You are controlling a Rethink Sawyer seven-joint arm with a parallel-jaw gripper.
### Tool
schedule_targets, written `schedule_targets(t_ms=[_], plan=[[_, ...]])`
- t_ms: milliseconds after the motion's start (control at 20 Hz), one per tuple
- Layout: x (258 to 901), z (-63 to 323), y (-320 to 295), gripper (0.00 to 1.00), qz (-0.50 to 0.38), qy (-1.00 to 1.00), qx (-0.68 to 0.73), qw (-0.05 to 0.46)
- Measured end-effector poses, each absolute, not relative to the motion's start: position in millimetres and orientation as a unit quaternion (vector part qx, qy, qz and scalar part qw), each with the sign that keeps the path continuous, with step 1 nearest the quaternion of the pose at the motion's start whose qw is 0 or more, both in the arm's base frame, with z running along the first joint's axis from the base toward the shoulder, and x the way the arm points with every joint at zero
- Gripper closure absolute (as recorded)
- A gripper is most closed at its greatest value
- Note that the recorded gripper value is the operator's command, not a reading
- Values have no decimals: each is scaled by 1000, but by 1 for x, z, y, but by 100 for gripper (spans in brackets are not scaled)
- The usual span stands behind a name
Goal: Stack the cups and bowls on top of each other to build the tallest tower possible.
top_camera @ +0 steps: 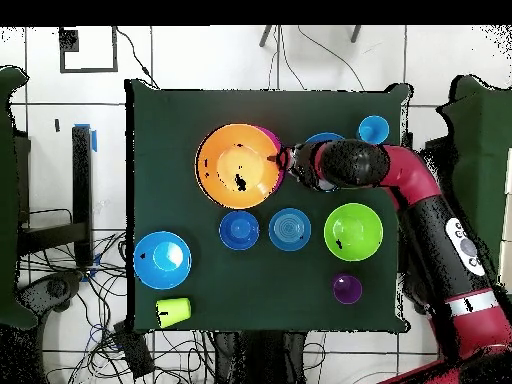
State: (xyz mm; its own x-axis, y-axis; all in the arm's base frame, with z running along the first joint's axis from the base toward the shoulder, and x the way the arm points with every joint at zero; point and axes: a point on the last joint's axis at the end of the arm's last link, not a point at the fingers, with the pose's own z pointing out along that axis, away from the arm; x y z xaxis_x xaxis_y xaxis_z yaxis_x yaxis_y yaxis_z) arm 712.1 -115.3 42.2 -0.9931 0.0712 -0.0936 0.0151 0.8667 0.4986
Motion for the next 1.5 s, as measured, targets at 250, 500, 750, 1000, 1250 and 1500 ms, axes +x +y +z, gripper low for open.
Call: schedule_targets(t_ms=[250, 500, 750, 1000, 1250, 1500], plan=[[708, 50, -130, 0, 260, 964, 32, 50], [702, 59, -143, 0, 270, 961, 41, 38], [695, 63, -151, 0, 272, 961, 45, 31], [692, 64, -149, 0, 274, 960, 43, 29], [690, 65, -145, 0, 279, 959, 43, 25], [687, 66, -142, 0, 284, 958, 42, 22]])
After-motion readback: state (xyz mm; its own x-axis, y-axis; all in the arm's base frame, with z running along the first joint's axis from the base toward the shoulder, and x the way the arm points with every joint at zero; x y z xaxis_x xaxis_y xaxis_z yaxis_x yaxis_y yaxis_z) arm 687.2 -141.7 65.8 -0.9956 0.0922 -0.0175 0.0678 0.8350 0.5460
